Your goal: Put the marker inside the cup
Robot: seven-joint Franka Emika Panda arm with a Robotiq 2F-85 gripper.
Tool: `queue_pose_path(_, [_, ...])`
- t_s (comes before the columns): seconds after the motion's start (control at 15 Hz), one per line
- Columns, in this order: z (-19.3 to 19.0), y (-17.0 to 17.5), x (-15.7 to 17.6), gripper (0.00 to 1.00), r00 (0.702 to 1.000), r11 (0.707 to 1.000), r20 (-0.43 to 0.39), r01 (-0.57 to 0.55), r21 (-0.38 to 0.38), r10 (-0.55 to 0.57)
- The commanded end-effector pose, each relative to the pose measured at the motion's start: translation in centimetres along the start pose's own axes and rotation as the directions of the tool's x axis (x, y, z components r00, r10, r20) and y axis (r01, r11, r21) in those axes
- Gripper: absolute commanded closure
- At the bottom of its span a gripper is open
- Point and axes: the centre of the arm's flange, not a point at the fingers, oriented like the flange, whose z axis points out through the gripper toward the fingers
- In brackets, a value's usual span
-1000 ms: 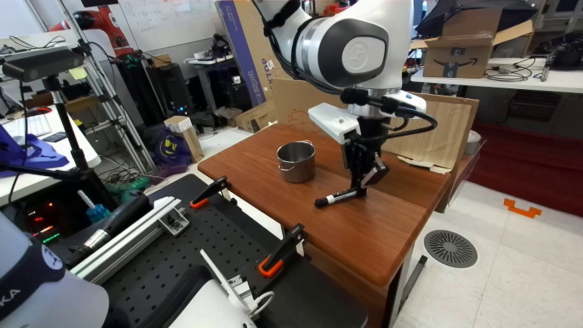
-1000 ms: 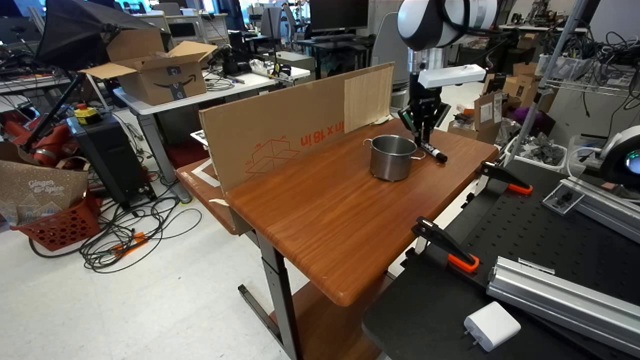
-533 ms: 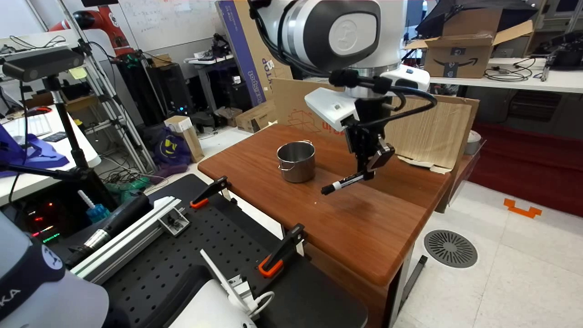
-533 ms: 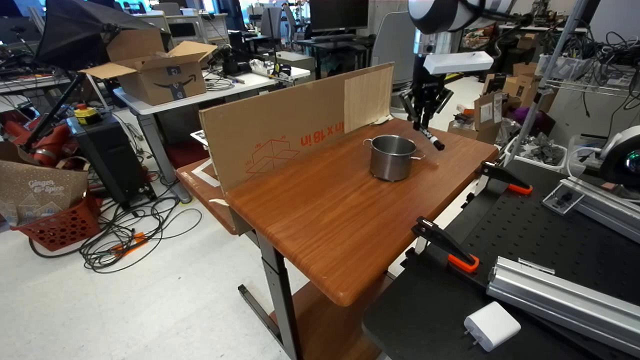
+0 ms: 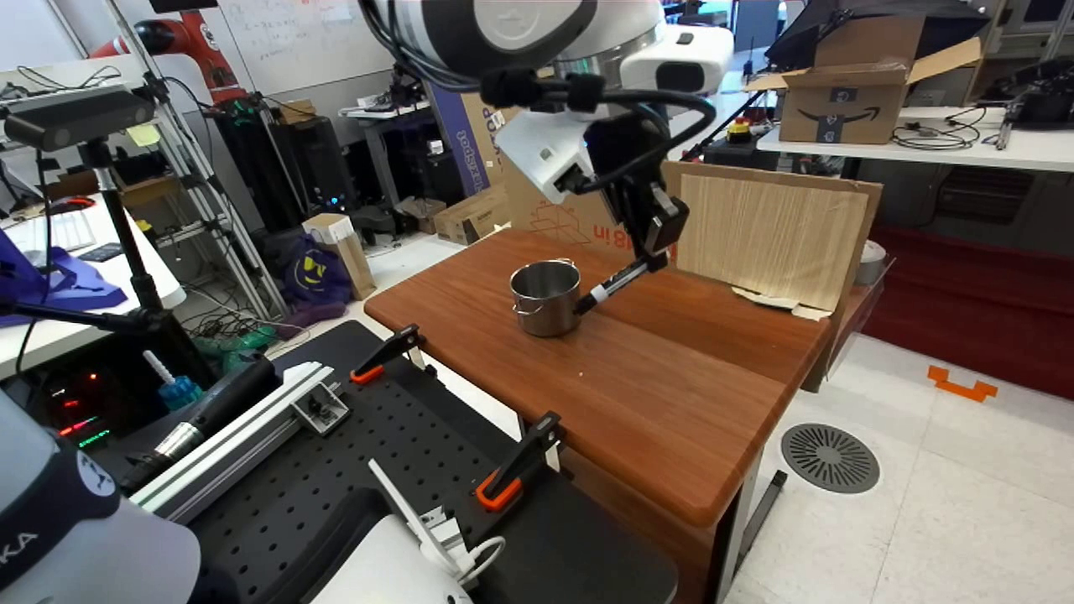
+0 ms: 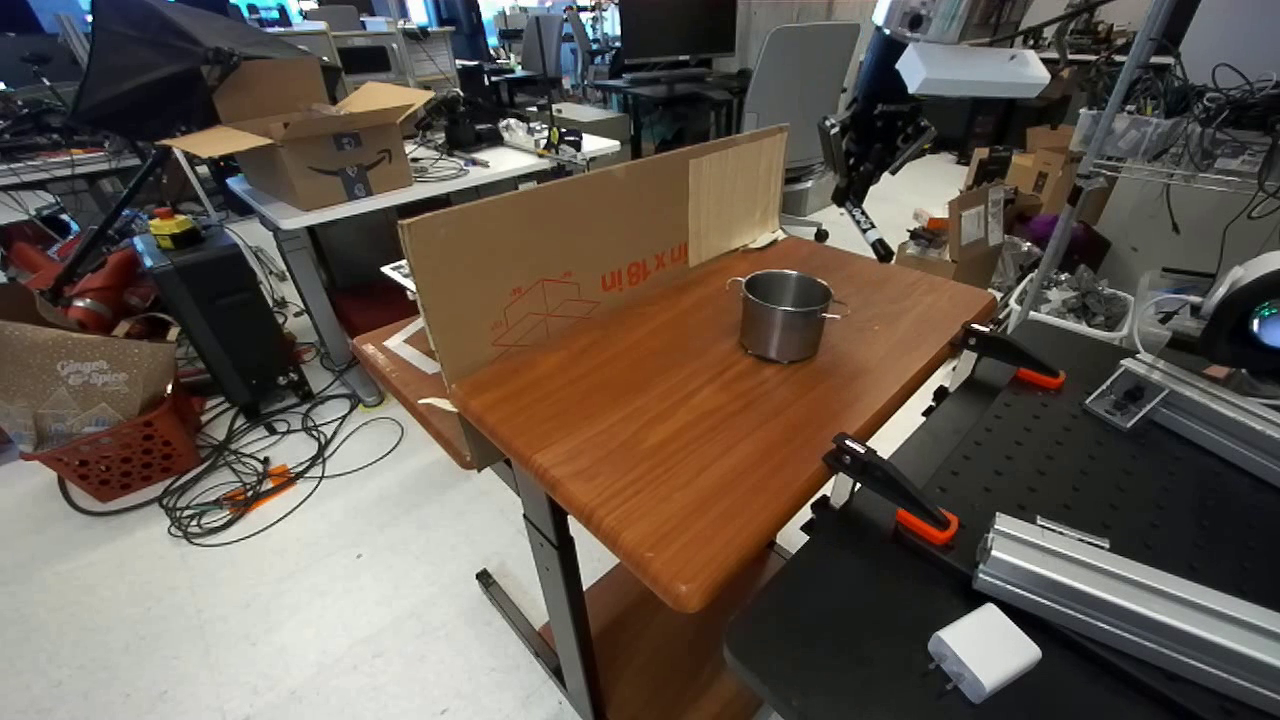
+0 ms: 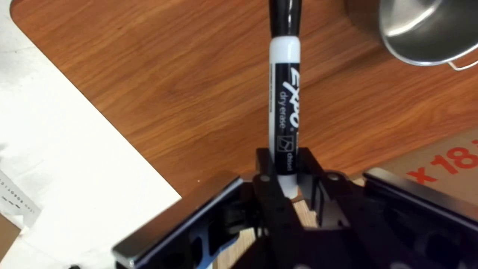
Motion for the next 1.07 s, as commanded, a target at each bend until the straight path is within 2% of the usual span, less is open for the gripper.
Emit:
queue_pose_path(0.0, [-2.9, -1.9, -3.3, 0.95, 0.994, 0.999, -0.101, 0.034, 0.034, -0.031])
queue_pose_path(0.4, [-4.8, -6.2, -5.2, 0.95, 0.982, 0.993, -0.177, 0.084, 0.085, -0.068])
queue_pose_path(0.67, [-4.7, -8.9, -5.6, 0.95, 0.976, 0.989, -0.191, 0.119, 0.091, -0.1])
queue_pose_path(1.0, [-4.0, -10.2, -5.4, 0.95, 0.973, 0.987, -0.198, 0.136, 0.083, -0.118])
